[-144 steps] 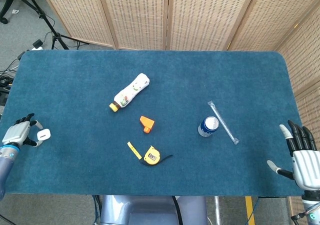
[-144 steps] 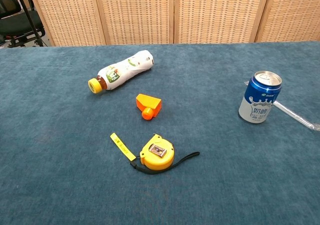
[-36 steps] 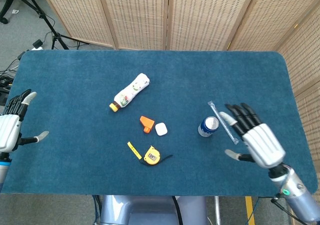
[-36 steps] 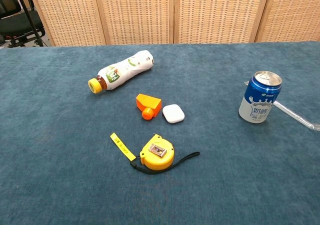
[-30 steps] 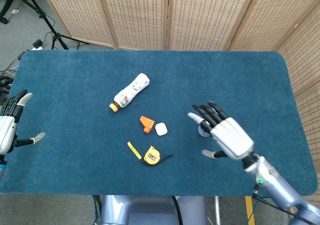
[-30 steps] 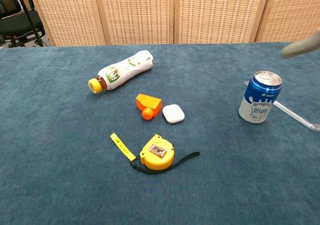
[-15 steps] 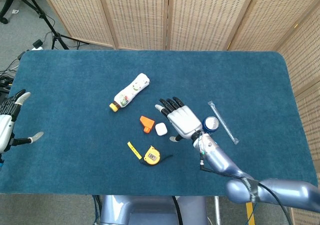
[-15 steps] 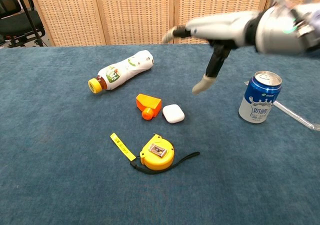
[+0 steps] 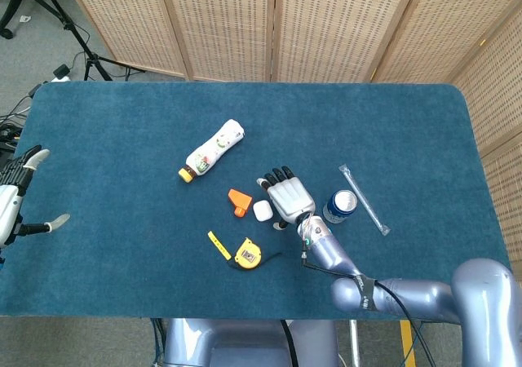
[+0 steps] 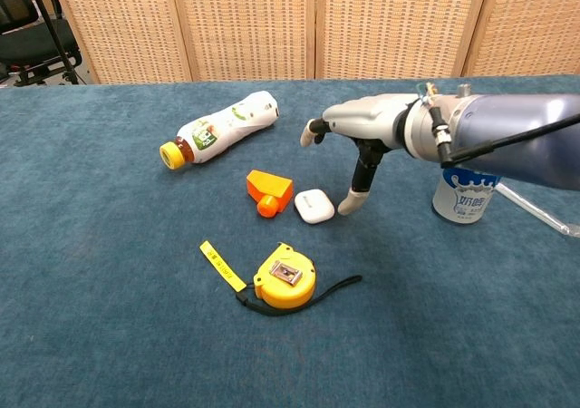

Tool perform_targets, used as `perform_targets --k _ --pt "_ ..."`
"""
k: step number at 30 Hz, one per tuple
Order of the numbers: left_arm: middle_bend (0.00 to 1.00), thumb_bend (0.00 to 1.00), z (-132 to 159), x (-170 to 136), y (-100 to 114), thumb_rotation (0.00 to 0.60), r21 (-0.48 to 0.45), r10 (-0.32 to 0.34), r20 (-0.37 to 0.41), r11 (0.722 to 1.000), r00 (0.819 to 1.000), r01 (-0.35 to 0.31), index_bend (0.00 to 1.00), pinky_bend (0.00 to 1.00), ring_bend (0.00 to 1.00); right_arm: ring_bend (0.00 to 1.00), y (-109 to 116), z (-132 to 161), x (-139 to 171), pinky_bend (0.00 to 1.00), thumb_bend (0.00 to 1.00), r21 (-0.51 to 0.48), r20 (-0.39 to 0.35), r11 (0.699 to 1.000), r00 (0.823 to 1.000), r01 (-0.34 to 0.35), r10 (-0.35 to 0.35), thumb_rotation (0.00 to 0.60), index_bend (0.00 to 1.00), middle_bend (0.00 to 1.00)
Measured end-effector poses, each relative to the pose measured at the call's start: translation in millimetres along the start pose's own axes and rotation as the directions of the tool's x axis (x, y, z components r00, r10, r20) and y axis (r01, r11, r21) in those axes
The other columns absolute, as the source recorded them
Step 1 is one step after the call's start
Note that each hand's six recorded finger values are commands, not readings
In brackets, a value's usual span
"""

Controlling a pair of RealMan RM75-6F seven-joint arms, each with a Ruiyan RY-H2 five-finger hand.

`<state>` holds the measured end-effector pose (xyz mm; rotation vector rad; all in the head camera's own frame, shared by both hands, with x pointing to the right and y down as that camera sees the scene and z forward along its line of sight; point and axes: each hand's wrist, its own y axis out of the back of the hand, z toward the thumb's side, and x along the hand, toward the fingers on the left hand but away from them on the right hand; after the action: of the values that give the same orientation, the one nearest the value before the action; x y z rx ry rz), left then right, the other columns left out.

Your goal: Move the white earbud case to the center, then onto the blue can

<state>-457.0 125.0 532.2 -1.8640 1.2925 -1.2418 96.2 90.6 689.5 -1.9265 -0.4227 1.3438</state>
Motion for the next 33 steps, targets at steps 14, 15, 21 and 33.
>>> perform_targets --k 14,15,21,33 --pt "0.0 0.15 -4 0 3 0.6 -0.014 0.003 -0.01 1.0 1.0 -0.003 0.0 0.0 0.0 0.03 -23 3 -19 0.05 0.0 -0.011 0.034 1.0 0.999 -0.022 0.023 0.6 0.21 0.22" --pt "0.0 0.15 -4 0 4 0.6 -0.015 0.003 -0.01 1.0 1.0 -0.003 0.0 0.0 0.0 0.03 -25 4 -20 0.05 0.0 -0.016 0.033 1.0 0.999 -0.024 0.025 0.6 0.21 0.22" --pt "0.0 0.15 -6 1 4 0.6 -0.02 0.003 -0.016 1.0 1.0 -0.003 0.0 0.0 0.0 0.03 -35 13 -26 0.05 0.0 -0.033 0.019 0.999 0.999 -0.041 0.041 0.6 0.24 0.23" --pt "0.0 0.16 -8 3 4 0.6 -0.027 -0.002 -0.024 1.0 1.0 0.001 0.0 0.0 0.0 0.25 -40 16 -38 0.13 0.24 -0.041 0.02 0.999 0.999 -0.031 0.032 0.6 0.46 0.44"
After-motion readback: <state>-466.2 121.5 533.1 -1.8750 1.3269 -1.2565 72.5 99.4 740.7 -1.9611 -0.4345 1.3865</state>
